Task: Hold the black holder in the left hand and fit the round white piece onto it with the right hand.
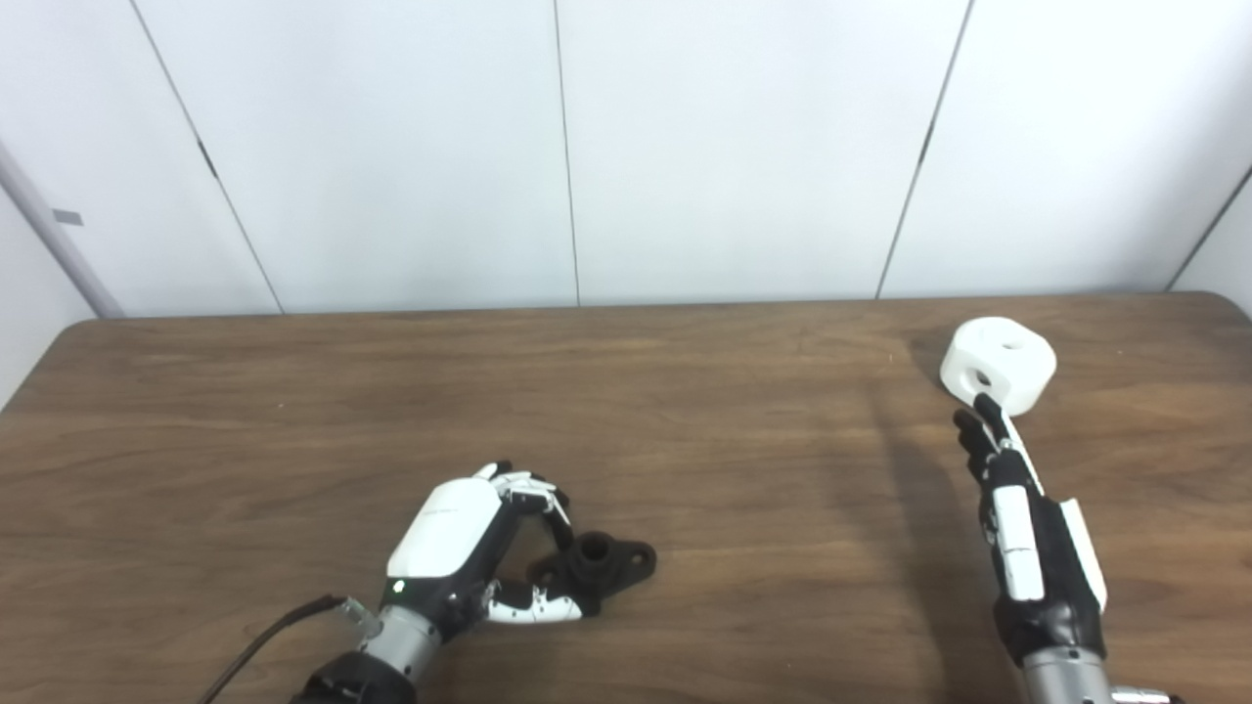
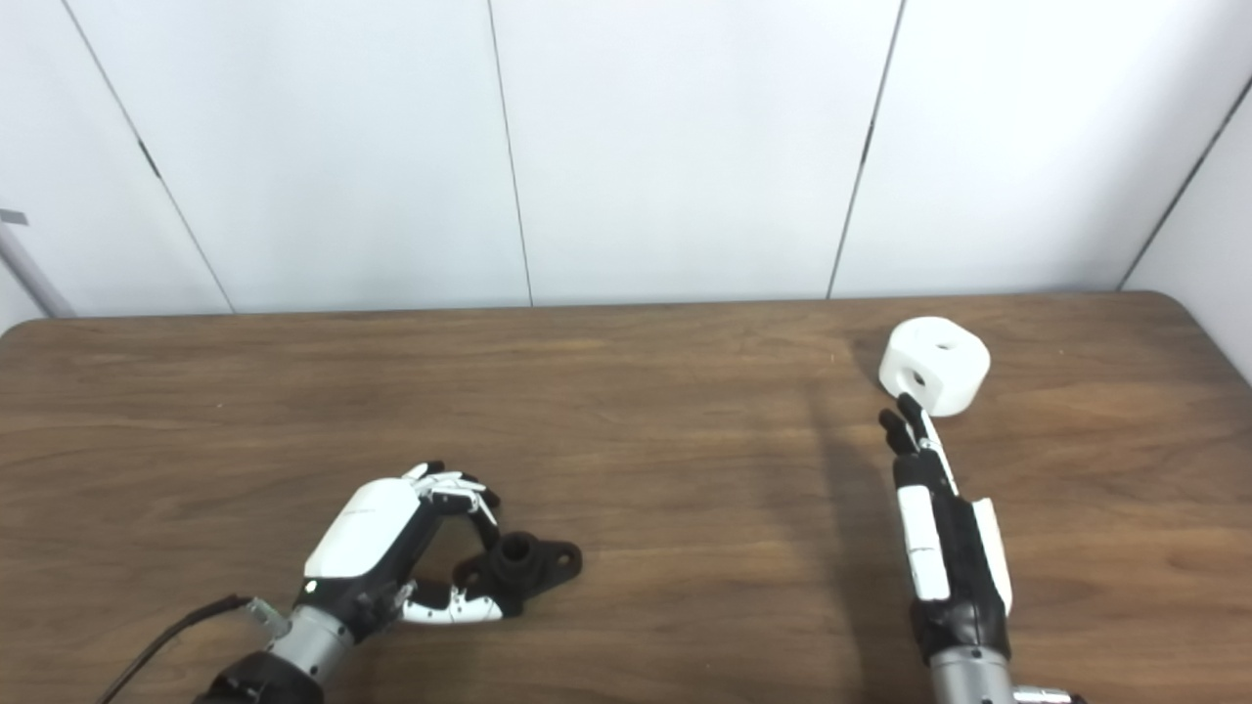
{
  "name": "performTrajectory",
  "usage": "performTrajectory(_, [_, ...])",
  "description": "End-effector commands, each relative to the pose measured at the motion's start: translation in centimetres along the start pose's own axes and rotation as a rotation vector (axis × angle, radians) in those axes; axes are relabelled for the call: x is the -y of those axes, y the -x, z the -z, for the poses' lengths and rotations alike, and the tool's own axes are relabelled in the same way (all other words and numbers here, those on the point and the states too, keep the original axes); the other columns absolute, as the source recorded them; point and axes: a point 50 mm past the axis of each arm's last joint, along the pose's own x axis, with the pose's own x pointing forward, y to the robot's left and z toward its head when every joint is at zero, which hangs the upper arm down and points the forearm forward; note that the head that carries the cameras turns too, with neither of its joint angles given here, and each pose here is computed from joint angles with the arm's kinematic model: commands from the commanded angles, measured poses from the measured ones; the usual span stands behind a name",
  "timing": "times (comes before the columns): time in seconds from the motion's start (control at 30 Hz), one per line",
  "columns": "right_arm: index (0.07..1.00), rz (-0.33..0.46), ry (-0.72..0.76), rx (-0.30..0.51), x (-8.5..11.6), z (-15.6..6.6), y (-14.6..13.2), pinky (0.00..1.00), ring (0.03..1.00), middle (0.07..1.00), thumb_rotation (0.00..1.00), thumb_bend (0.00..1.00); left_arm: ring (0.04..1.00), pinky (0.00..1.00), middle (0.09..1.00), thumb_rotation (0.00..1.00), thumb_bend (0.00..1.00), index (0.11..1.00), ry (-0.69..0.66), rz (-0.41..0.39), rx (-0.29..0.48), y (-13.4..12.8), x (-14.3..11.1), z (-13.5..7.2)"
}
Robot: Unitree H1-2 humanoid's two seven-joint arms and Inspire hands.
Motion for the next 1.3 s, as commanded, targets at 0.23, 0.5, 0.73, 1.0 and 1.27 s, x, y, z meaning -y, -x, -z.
performTrajectory(0.23, [0.940, 0.066, 0.007, 0.090, 1.1, -2.8, -1.6, 1.00, 0.951, 0.926, 0.97, 0.51, 0.836, 0.95, 0.739, 0.06, 0.52, 0.483, 0.007, 0.057, 0.034, 1.0, 2.0, 0.0])
performTrajectory(0.5, [0.905, 0.125, 0.047, 0.100, 1.5, -3.7, -2.9, 1.00, 0.943, 0.909, 0.97, 0.57, 0.821, 0.92, 0.732, 0.05, 0.52, 0.482, 0.010, 0.050, 0.038, 1.6, 1.4, 1.7])
performTrajectory(0.73, [0.914, 0.160, 0.119, 0.139, 2.0, -5.2, -4.4, 1.00, 0.971, 0.927, 0.98, 0.51, 0.798, 0.89, 0.717, 0.05, 0.52, 0.482, 0.002, 0.051, 0.052, 1.8, 0.9, 2.6])
performTrajectory(1.0, [0.889, 0.262, 0.345, 0.158, 3.1, -6.4, -6.0, 0.94, 0.919, 0.904, 0.98, 0.56, 0.796, 0.86, 0.719, 0.05, 0.52, 0.483, -0.010, 0.085, 0.044, 1.8, 0.7, 3.0])
performTrajectory(1.27, [0.886, 0.302, 0.581, 0.122, 4.9, -7.6, -8.9, 0.95, 0.960, 0.960, 0.67, 0.68, 0.801, 0.87, 0.719, 0.05, 0.52, 0.483, -0.005, 0.100, 0.045, 1.7, 0.9, 3.5])
